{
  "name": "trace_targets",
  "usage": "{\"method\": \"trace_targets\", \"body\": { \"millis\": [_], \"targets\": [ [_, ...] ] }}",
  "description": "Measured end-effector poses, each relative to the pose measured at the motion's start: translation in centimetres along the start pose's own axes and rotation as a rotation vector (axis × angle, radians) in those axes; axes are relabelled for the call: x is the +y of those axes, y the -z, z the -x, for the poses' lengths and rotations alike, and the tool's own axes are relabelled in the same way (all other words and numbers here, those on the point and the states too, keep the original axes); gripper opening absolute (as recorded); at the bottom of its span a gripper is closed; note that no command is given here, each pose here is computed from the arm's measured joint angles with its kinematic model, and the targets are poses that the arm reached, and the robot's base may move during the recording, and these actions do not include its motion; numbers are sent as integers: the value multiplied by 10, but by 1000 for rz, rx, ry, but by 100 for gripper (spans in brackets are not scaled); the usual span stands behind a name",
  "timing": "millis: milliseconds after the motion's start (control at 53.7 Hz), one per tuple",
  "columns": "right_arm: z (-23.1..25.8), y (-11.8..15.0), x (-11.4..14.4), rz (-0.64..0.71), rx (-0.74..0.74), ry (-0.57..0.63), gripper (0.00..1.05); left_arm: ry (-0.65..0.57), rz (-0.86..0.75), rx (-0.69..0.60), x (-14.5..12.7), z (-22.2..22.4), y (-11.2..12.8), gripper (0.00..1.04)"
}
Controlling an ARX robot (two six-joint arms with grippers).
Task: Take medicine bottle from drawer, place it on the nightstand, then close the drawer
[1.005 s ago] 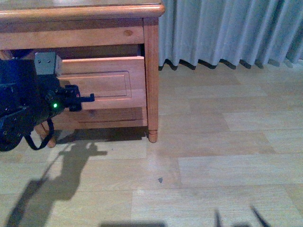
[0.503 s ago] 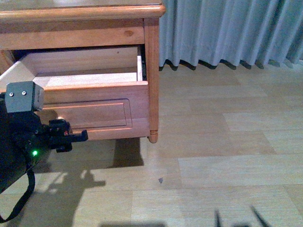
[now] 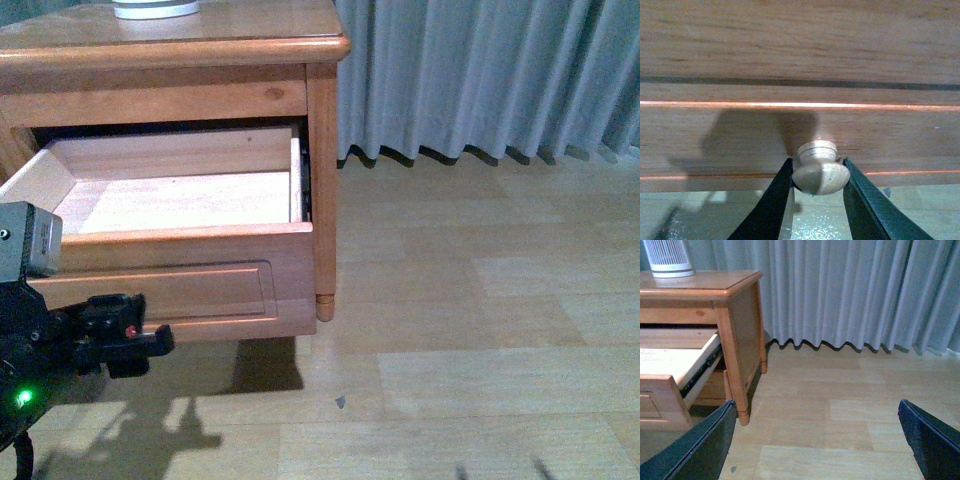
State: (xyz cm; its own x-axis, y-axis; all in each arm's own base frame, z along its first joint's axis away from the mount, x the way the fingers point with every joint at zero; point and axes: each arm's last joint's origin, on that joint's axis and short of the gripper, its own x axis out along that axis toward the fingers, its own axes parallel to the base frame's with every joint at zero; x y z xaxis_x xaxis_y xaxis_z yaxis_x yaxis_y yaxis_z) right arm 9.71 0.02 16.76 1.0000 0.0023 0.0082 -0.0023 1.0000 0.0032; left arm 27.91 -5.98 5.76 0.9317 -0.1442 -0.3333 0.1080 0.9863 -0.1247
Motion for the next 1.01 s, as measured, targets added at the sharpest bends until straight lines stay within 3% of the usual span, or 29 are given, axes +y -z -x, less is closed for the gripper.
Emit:
{"method": "trace_targets", "body": {
  "millis": [316, 521, 763, 893, 1005],
  "targets": [
    [0, 0, 0, 0, 0, 0, 98, -27, 38, 85, 8, 40, 7, 100],
    [0, 0, 0, 0, 0, 0, 98, -14, 77, 81, 14, 83, -24, 98],
    [0, 0, 0, 0, 0, 0, 98, 90, 81, -38, 4, 152, -72, 98],
    [0, 0, 0, 0, 0, 0, 98, -84, -33, -293, 2, 190, -76, 77],
    [0, 0, 0, 0, 0, 0, 98, -114, -65, -355, 8, 200, -74, 57]
  ]
}}
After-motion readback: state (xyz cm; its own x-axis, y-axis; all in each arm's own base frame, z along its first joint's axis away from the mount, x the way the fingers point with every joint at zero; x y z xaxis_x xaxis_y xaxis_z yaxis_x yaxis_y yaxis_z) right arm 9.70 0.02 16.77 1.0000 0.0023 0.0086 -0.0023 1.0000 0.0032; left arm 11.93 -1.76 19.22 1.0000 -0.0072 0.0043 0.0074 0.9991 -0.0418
